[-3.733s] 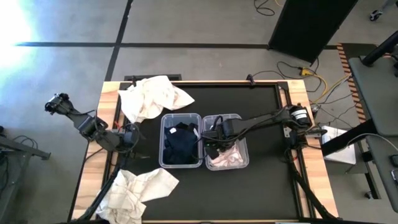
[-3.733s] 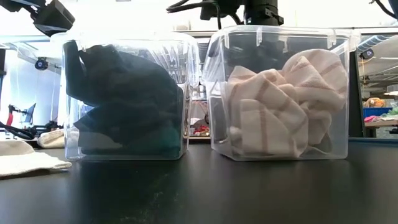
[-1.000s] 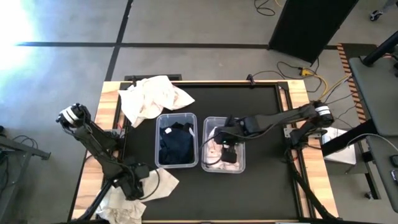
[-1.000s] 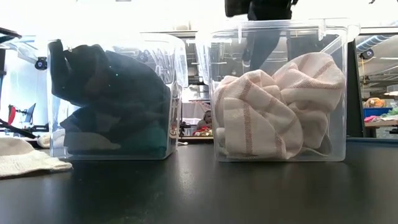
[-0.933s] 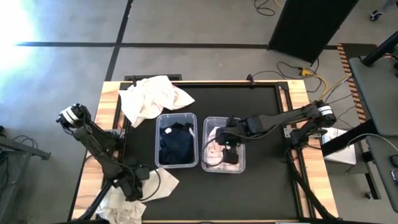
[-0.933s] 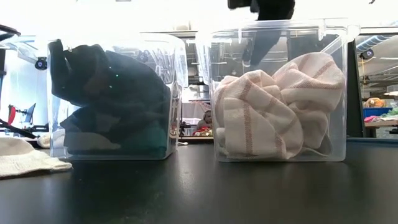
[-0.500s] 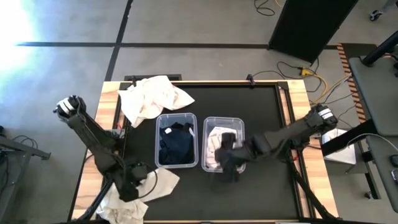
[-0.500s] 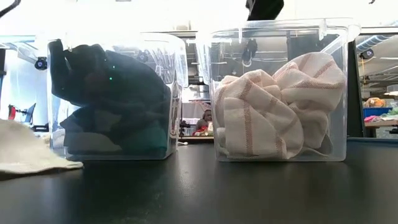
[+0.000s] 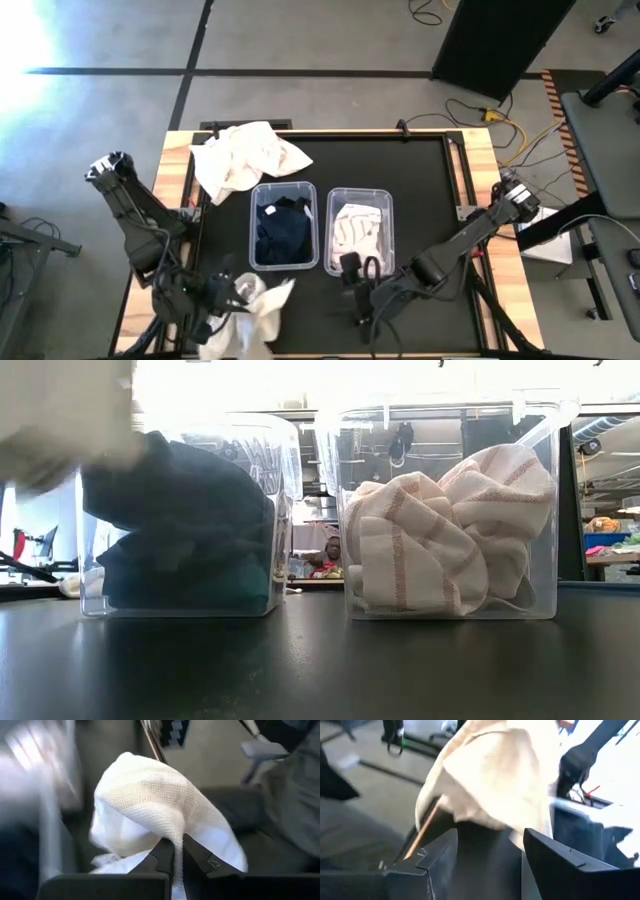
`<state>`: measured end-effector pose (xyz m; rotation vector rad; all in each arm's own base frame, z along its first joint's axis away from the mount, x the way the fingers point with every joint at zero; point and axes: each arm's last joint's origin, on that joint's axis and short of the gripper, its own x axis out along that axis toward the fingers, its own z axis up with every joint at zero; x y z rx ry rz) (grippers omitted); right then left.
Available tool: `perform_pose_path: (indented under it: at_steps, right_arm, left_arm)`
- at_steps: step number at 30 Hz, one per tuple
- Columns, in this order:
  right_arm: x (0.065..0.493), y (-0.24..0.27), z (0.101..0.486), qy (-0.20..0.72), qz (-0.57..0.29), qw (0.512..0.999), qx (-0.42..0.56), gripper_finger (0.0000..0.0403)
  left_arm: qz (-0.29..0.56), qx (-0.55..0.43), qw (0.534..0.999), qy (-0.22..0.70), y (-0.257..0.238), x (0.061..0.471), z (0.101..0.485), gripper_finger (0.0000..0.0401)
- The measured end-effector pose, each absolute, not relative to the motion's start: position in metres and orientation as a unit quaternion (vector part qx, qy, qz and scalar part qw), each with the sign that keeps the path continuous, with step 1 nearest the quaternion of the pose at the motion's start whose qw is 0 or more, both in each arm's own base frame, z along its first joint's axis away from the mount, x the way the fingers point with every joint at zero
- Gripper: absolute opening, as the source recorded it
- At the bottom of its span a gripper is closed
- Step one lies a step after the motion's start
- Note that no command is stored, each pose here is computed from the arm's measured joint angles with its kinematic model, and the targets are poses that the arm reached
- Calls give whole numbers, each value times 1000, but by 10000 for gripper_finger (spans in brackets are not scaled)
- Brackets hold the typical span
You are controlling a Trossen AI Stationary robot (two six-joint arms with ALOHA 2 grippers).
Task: Sort towels by color in basket
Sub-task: Put the bottom white towel into the right transparent bin
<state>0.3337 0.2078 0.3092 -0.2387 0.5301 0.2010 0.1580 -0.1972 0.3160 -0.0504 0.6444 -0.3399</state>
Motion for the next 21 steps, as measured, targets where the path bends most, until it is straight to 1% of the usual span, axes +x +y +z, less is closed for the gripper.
perform_pose_path:
  at_steps: [2,5,10,12,17,21]
  right_arm:
    - [341,214,308,230,105,960,-120,219]
    - [353,216,305,195,103,969,-111,221]
    - [366,213,302,164,92,978,-91,222]
    - [369,211,313,143,88,983,-78,225]
    - [369,205,362,68,82,993,-52,247]
    - [370,204,369,66,82,992,-71,274]
  left_arm:
    - [-161,26,947,277,-201,166,332,1]
    - [-131,86,961,230,-204,178,355,0]
    - [-105,151,966,182,-201,198,391,0]
    - [-100,169,966,167,-198,204,406,0]
    - [-67,193,970,133,-180,213,447,0]
    - [-45,199,974,102,-166,215,476,0]
